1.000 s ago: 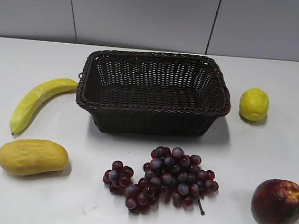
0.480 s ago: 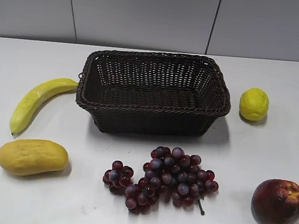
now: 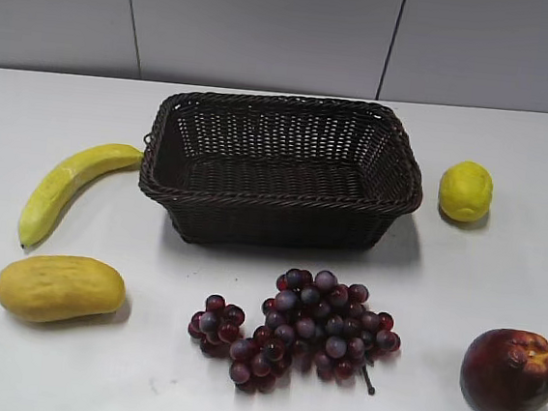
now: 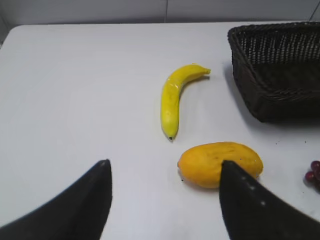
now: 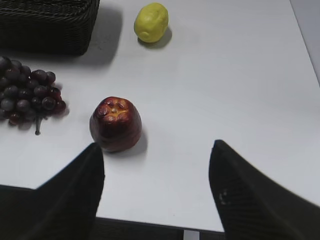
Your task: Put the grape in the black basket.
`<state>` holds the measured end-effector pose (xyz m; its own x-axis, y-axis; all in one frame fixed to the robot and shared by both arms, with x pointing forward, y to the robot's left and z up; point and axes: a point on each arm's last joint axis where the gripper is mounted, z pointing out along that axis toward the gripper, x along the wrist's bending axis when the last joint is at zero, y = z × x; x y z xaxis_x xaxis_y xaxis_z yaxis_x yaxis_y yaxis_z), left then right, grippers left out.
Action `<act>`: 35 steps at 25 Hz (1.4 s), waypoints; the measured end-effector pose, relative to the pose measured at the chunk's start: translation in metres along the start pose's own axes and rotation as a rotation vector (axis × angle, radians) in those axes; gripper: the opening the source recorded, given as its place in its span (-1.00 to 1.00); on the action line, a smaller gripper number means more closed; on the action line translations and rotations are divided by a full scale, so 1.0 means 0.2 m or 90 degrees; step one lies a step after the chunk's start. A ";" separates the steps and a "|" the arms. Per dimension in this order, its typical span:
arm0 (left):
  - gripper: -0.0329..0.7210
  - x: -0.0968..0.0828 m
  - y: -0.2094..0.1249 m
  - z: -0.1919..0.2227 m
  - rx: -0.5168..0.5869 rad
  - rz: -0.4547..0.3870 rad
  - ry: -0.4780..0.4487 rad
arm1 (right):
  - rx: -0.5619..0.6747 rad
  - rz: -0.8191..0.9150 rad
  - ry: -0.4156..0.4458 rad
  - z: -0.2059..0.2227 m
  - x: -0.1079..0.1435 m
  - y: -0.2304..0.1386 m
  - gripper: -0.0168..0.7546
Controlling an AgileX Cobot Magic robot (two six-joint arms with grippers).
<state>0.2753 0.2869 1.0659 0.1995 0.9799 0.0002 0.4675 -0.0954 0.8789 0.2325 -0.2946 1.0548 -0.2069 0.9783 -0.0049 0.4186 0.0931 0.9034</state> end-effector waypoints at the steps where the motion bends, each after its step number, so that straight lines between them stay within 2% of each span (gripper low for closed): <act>1: 0.45 0.00 0.01 0.03 0.014 0.006 -0.001 | 0.000 0.000 0.000 0.00 0.00 0.00 0.34; 4: 0.45 0.02 0.04 0.10 0.058 0.015 -0.008 | 0.000 0.000 0.000 0.00 0.00 0.00 0.34; 8: 0.45 0.01 0.09 0.16 0.070 0.023 -0.034 | 0.000 0.000 0.000 0.00 0.00 0.00 0.34; 15: 0.44 -0.04 0.15 0.23 0.089 0.099 -0.115 | 0.000 0.000 0.000 0.00 0.00 0.00 0.34; 23: 0.44 -0.12 0.29 0.40 0.163 0.233 -0.194 | 0.000 0.000 0.000 0.00 0.00 0.00 0.34; 29: 0.50 -0.26 0.39 0.60 0.254 0.315 -0.280 | 0.000 0.000 0.000 0.00 0.00 0.00 0.34; 35: 0.52 -0.52 0.42 0.77 0.325 0.405 -0.378 | 0.000 0.000 0.000 0.00 0.00 0.00 0.34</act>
<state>0.4259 0.1493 1.0662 0.8715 0.4889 0.0386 0.4102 -0.7697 0.4892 0.2325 -0.2946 1.0548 -0.2069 0.9783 -0.0049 0.4186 0.0931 0.9034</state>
